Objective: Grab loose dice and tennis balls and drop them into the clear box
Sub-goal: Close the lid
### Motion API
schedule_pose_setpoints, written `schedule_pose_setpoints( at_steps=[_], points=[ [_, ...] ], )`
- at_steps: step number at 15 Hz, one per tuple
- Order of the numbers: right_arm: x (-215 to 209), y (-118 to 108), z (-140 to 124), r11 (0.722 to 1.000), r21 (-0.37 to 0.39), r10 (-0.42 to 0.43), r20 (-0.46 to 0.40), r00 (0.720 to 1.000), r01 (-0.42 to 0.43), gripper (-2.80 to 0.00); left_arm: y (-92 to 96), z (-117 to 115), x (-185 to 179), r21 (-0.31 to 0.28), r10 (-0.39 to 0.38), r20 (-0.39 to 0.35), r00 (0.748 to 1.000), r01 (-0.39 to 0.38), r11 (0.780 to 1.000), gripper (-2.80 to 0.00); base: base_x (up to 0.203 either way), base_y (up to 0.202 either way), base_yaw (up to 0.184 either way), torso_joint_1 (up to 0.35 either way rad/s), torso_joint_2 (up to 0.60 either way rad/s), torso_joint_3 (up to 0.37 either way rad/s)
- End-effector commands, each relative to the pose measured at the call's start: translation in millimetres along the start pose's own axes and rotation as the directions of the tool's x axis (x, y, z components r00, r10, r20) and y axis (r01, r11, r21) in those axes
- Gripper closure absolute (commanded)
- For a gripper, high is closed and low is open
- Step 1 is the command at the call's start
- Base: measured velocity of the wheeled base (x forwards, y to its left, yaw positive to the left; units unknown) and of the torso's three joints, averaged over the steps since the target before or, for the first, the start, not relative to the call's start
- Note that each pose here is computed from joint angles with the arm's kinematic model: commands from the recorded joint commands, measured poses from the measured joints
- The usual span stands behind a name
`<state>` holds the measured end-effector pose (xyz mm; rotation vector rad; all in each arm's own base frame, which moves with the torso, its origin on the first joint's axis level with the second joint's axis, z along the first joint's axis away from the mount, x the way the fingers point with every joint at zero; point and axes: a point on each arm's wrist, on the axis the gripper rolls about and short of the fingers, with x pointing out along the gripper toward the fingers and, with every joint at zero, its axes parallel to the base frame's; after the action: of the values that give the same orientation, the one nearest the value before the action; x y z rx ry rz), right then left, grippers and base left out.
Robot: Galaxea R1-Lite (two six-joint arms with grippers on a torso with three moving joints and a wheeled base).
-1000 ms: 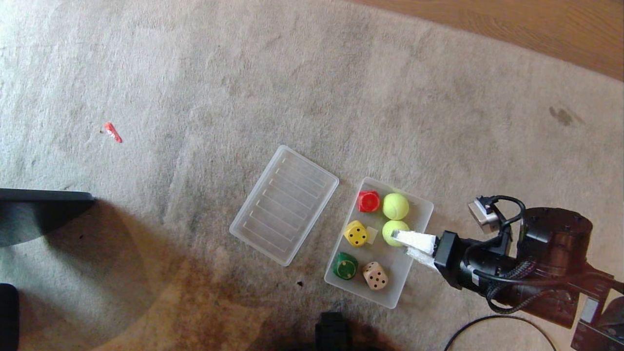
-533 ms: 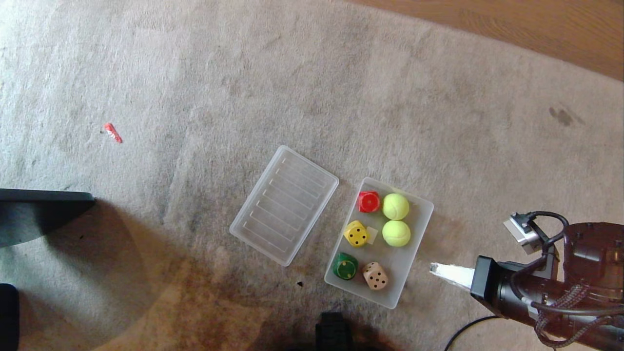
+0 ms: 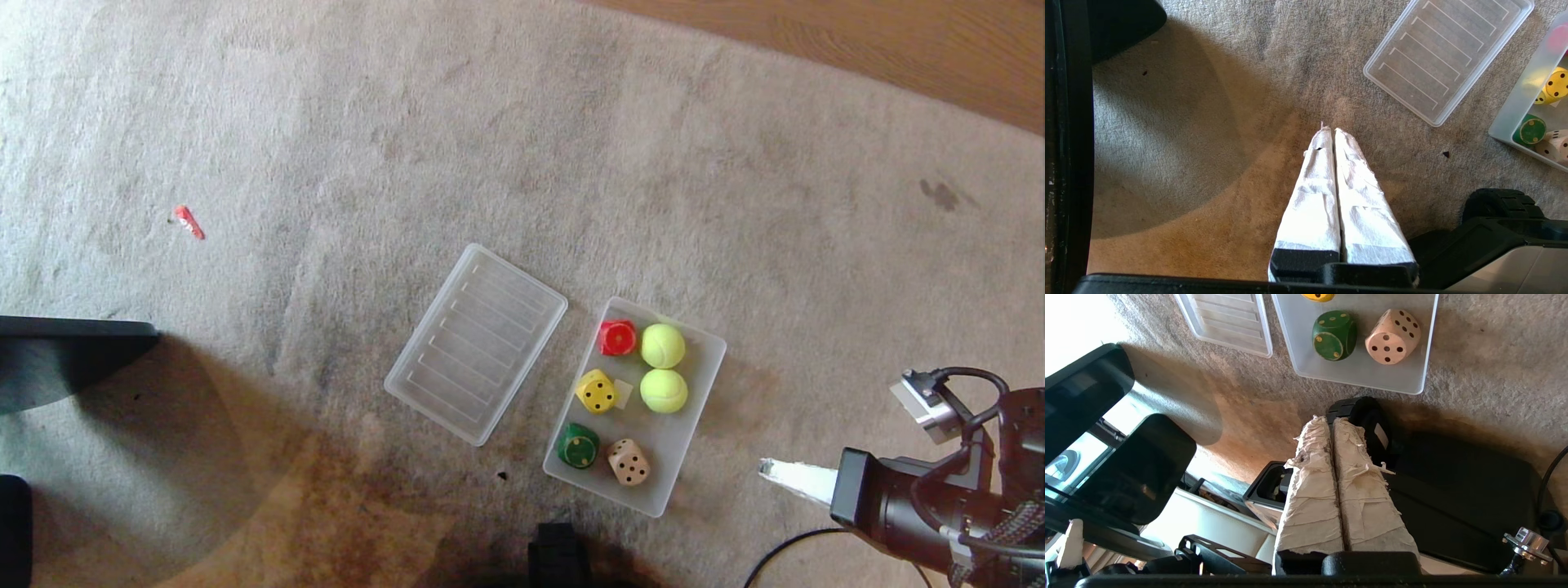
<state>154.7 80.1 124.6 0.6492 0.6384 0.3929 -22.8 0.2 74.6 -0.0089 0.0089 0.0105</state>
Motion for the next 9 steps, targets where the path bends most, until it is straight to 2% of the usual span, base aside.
schedule_pose_setpoints(
  at_steps=[1,4,9],
  points=[
    [-3,0,0,1.0,-0.006,0.0,0.009,1.0,0.0,0.0,0.0,0,0,0.0,0.0,0.0,1.0,0.0,1.0,0.0,0.0,0.0,0.0,0.0,0.0,0.0],
    [-26,-3,-5,0.988,-0.133,-0.071,0.035,0.997,0.075,0.0,0.0,0,0,0.0,0.0,0.0,1.0,0.0,1.0,0.0,0.0,0.0,0.0,0.0,0.0,0.0],
    [-27,-4,-6,0.985,-0.144,-0.085,0.035,0.996,0.089,0.0,0.0,0,0,0.0,0.0,0.0,1.0,0.0,1.0,0.0,0.0,0.0,0.0,0.0,0.0,0.0]
  ],
)
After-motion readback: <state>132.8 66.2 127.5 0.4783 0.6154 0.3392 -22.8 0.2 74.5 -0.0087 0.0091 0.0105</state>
